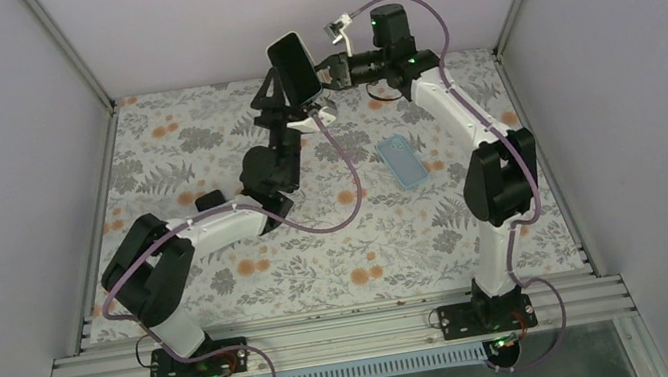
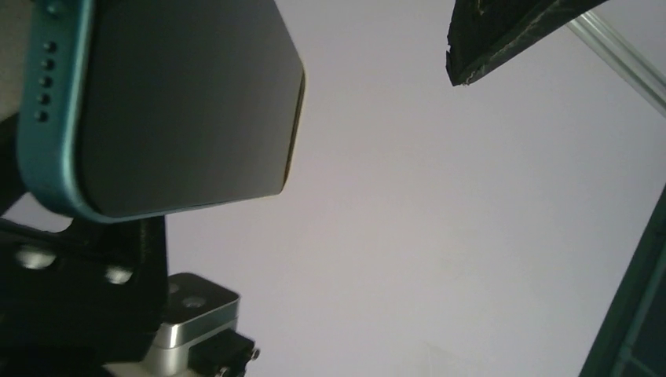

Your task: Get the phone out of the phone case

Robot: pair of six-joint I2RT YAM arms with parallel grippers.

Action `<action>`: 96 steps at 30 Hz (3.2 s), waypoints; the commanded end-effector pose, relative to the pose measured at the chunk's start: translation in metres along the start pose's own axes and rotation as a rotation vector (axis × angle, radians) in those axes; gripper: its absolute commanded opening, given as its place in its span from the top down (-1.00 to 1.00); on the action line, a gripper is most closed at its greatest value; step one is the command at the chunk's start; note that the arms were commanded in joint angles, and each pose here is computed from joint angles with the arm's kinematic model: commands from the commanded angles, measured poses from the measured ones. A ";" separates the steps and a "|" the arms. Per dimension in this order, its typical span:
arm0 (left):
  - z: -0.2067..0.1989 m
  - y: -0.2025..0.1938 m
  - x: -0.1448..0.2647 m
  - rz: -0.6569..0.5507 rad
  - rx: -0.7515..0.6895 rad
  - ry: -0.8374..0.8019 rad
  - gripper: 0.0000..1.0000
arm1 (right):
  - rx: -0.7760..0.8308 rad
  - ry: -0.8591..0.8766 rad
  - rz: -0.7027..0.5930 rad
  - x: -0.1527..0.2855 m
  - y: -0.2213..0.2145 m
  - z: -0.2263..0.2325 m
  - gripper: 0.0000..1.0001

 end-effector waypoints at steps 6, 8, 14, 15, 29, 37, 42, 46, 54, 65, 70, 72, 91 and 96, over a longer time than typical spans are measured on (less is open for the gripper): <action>-0.012 0.030 0.008 -0.107 0.036 -0.002 -0.08 | 0.076 0.081 -0.008 0.012 0.007 0.037 0.94; -0.014 0.031 0.009 -0.110 0.039 -0.007 0.14 | 0.079 0.085 -0.005 0.013 0.005 0.039 0.94; -0.015 0.032 0.008 -0.107 0.021 0.002 0.51 | 0.080 0.086 -0.002 0.014 0.002 0.040 0.94; -0.015 0.032 0.009 -0.108 0.019 0.004 0.57 | 0.080 0.089 0.000 0.013 0.002 0.040 0.94; -0.020 0.045 0.024 -0.147 -0.056 0.015 0.95 | 0.120 -0.010 -0.031 0.023 0.004 0.023 0.94; -0.012 0.068 0.061 -0.201 -0.062 -0.169 0.95 | 0.174 -0.341 -0.041 0.057 0.020 -0.035 0.94; -0.003 0.059 0.080 -0.202 -0.142 -0.246 0.95 | 0.184 -0.511 -0.021 0.085 0.017 -0.062 0.94; 0.015 0.025 0.087 -0.155 -0.250 -0.189 0.95 | 0.155 -0.552 0.078 0.091 -0.007 -0.074 0.94; 0.056 -0.077 0.115 0.037 -0.406 -0.144 0.95 | 0.004 -0.422 0.360 0.075 -0.113 -0.095 0.94; 0.051 -0.193 0.180 0.317 -0.418 -0.369 0.95 | -0.125 -0.344 0.579 0.010 -0.200 -0.127 0.93; 0.024 -0.237 0.219 0.391 -0.435 -0.519 0.95 | -0.138 -0.353 0.640 -0.004 -0.214 -0.138 0.93; 0.015 -0.248 0.232 0.392 -0.433 -0.587 0.95 | -0.135 -0.360 0.654 -0.005 -0.215 -0.140 0.93; -0.023 -0.338 0.289 0.621 -0.372 -0.987 0.88 | -0.119 -0.354 0.686 -0.007 -0.216 -0.135 0.93; -0.024 -0.333 0.297 0.621 -0.360 -1.037 0.30 | -0.137 -0.352 0.705 -0.008 -0.220 -0.139 0.93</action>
Point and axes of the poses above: each gripper's point midway between its finger pads, its own x axis back along the fingers, its own z axis along the line the jaws close on, y = z × x, the point moved 2 cm from there along x, back along the fingers, and after that the axes turned 3 degrees about x, right-handed, at the moved point
